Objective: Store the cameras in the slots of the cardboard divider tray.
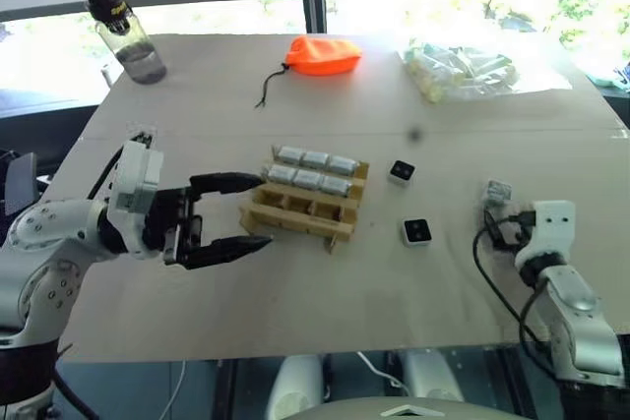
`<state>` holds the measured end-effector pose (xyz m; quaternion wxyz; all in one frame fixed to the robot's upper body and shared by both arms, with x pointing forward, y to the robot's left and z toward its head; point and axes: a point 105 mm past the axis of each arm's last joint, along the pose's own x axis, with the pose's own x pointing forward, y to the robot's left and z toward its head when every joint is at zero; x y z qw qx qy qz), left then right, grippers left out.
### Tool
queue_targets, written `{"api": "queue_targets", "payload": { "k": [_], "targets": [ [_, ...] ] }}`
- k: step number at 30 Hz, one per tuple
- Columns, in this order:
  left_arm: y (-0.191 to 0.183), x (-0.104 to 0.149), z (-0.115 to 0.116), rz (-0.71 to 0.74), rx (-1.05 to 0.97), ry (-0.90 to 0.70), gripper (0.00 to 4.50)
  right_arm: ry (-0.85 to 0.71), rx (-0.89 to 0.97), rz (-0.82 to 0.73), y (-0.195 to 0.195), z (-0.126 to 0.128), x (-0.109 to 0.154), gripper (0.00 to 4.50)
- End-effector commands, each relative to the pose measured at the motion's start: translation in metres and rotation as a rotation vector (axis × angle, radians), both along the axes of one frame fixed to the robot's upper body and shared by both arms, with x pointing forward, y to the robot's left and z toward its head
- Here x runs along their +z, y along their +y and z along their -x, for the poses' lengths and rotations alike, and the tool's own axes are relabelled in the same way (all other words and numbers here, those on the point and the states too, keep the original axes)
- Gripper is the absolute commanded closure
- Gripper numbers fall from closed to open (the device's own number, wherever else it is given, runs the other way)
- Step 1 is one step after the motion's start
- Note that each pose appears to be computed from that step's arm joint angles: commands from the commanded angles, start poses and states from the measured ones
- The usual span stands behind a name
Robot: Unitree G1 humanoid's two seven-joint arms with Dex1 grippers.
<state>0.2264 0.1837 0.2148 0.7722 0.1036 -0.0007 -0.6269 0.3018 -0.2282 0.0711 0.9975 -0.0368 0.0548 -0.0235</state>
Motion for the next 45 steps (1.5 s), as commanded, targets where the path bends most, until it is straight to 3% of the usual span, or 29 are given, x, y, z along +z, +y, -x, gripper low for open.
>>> {"api": "queue_targets", "payload": {
  "k": [1,10,16,22,24,27,33,36,41,45],
  "targets": [
    [-0.005,0.003,0.003,-0.04,-0.047,-0.028,0.03,-0.024,-0.002,0.001,0.013,-0.005,0.003,0.0],
    [-0.004,-0.001,0.003,-0.046,-0.046,-0.033,0.03,-0.044,-0.155,-0.015,0.013,-0.019,0.004,0.0],
    [-0.004,0.0,0.004,-0.046,-0.042,-0.043,0.03,-0.053,-0.145,-0.046,0.019,-0.022,0.008,0.0],
    [-0.003,0.001,0.002,-0.04,-0.034,-0.05,0.0,-0.063,-0.153,-0.044,0.019,-0.02,0.008,2.45],
    [-0.003,0.001,0.002,-0.037,-0.032,-0.05,0.0,-0.086,-0.127,-0.017,0.021,-0.02,0.013,2.52],
    [-0.004,0.0,0.001,-0.051,-0.02,-0.051,0.0,-0.156,0.039,0.067,0.037,-0.017,0.031,2.52],
    [-0.009,-0.011,-0.011,-0.082,0.067,-0.033,0.0,-0.197,0.647,0.232,0.095,0.005,0.053,2.52],
    [-0.013,-0.011,-0.018,-0.087,0.101,0.005,0.0,-0.288,0.95,0.575,0.129,0.018,0.067,2.52],
    [-0.025,-0.005,-0.039,-0.081,0.127,0.043,0.0,-0.522,1.216,0.942,0.173,0.02,0.094,2.52],
    [-0.03,-0.008,-0.048,-0.094,0.119,0.062,0.0,-0.666,1.277,1.09,0.192,0.015,0.099,2.52]
  ]
}}
